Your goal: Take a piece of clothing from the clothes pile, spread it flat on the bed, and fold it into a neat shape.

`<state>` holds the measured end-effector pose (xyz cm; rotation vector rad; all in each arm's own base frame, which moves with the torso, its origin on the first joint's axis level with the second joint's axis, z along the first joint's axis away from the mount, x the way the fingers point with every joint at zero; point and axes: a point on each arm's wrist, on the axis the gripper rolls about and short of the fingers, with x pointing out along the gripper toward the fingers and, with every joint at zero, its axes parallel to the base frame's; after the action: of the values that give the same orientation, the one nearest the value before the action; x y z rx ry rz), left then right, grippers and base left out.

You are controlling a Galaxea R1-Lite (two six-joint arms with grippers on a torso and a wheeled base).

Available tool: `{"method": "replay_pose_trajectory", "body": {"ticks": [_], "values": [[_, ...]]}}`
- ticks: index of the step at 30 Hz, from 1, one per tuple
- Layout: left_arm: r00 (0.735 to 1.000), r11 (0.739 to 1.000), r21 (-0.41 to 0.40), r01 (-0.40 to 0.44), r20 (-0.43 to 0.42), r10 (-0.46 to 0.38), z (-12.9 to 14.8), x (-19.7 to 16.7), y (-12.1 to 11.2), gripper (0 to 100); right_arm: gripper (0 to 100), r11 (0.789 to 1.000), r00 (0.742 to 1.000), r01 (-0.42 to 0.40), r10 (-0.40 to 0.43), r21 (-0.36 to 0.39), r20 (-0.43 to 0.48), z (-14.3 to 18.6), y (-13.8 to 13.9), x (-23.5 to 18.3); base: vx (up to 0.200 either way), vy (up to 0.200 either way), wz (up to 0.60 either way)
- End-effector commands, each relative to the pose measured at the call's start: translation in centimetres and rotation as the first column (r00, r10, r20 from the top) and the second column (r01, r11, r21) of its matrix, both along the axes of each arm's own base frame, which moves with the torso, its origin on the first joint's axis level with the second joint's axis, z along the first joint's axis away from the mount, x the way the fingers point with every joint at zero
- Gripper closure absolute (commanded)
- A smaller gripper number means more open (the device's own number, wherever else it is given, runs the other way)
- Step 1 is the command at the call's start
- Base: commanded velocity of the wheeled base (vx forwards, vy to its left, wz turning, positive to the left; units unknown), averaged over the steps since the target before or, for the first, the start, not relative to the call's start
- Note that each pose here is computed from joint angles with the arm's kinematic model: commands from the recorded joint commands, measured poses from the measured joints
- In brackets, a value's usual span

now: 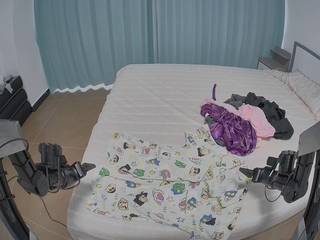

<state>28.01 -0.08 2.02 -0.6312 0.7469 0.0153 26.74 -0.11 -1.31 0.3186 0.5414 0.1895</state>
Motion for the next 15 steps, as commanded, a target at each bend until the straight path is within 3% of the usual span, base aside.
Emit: {"method": "replay_pose_trajectory", "body": {"ticks": [1, 6, 9, 15], "values": [[0.997, 0.995, -0.063, 0.078, 0.001, -0.078, 2.4, -5.6, -1.8, 0, 0, 0.997, 0.995, -0.077, 0.078, 0.007, -0.067, 0.9, 1.9, -3.4, 0.000, 0.000, 0.00], [0.993, 0.990, -0.093, 0.109, -0.036, -0.113, 2.2, -7.0, -3.2, 0, 0, 0.996, 0.987, -0.089, 0.092, 0.026, -0.131, 0.8, 2.4, -5.2, 0.000, 0.000, 0.00], [0.993, 0.986, -0.146, 0.083, -0.067, -0.093, 2.1, -7.3, -3.8, 0, 0, 0.993, 0.985, -0.069, 0.083, 0.098, -0.151, 1.0, 3.2, -5.3, -0.200, 0.000, 0.00], [0.992, 0.985, -0.155, 0.074, -0.088, -0.088, 1.8, -7.4, -3.9, 0, 0, 0.992, 0.982, -0.078, 0.093, 0.100, -0.162, 0.9, 4.2, -5.4, -0.200, 0.000, 0.00]]}}
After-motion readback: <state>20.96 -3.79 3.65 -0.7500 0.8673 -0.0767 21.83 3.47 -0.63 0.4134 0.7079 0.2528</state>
